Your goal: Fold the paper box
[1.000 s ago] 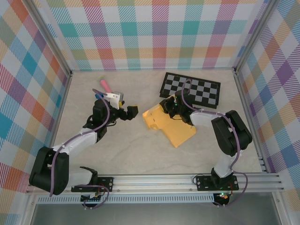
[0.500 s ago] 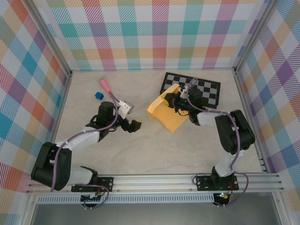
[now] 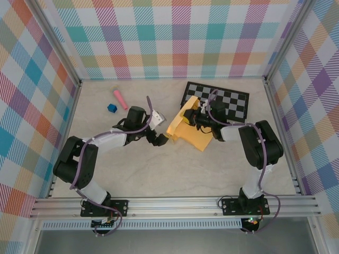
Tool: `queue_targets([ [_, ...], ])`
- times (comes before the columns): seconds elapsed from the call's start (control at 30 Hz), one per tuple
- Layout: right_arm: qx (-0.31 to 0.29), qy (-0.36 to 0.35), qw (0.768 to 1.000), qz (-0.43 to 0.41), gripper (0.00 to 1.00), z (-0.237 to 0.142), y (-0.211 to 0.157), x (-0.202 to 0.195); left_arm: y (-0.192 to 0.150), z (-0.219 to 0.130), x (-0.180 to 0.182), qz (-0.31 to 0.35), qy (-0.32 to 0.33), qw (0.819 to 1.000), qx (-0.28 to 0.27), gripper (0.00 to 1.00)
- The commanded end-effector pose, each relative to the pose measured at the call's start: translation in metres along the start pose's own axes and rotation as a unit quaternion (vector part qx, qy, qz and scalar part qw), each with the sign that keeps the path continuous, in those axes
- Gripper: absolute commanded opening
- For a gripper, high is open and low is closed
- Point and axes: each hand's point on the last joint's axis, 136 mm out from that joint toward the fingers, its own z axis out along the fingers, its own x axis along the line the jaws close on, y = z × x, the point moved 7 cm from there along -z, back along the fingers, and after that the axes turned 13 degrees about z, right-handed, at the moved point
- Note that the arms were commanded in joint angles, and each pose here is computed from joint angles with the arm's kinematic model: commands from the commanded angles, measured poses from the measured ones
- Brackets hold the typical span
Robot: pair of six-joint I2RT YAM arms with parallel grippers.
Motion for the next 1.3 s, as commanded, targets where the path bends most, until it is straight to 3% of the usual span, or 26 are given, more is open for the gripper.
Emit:
queue_targets([
  [0.0,-0.012,-0.034,0.999,-0.004,0.12,0.003,0.006,-0.014,0.023,0.0,0.004,-0.007,0.006,0.998,-0.057,1.0],
  [0.13,-0.01,-0.042,0.999,-0.004,0.13,0.003,0.005,-0.019,0.044,-0.008,0.011,-0.064,0.015,0.992,-0.106,1.0],
  [0.33,0.005,-0.039,0.999,0.029,0.16,0.004,0.003,-0.017,0.068,-0.023,0.024,-0.099,0.006,0.985,-0.142,1.0],
  [0.43,0.003,-0.037,0.999,0.037,0.16,0.005,0.0,-0.011,0.076,-0.025,0.037,-0.116,0.019,0.985,-0.126,1.0],
  [0.6,-0.005,-0.031,0.998,0.061,0.17,0.01,-0.003,-0.01,0.079,-0.008,0.039,-0.136,-0.021,0.984,-0.11,1.0],
  [1.0,-0.01,-0.029,0.997,0.076,0.17,0.015,-0.002,-0.006,0.056,0.037,0.034,-0.206,-0.064,0.975,-0.053,1.0],
  [1.27,-0.016,-0.035,0.996,0.077,0.15,0.015,-0.001,-0.009,0.053,0.052,0.031,-0.266,-0.1,0.958,-0.044,0.96],
])
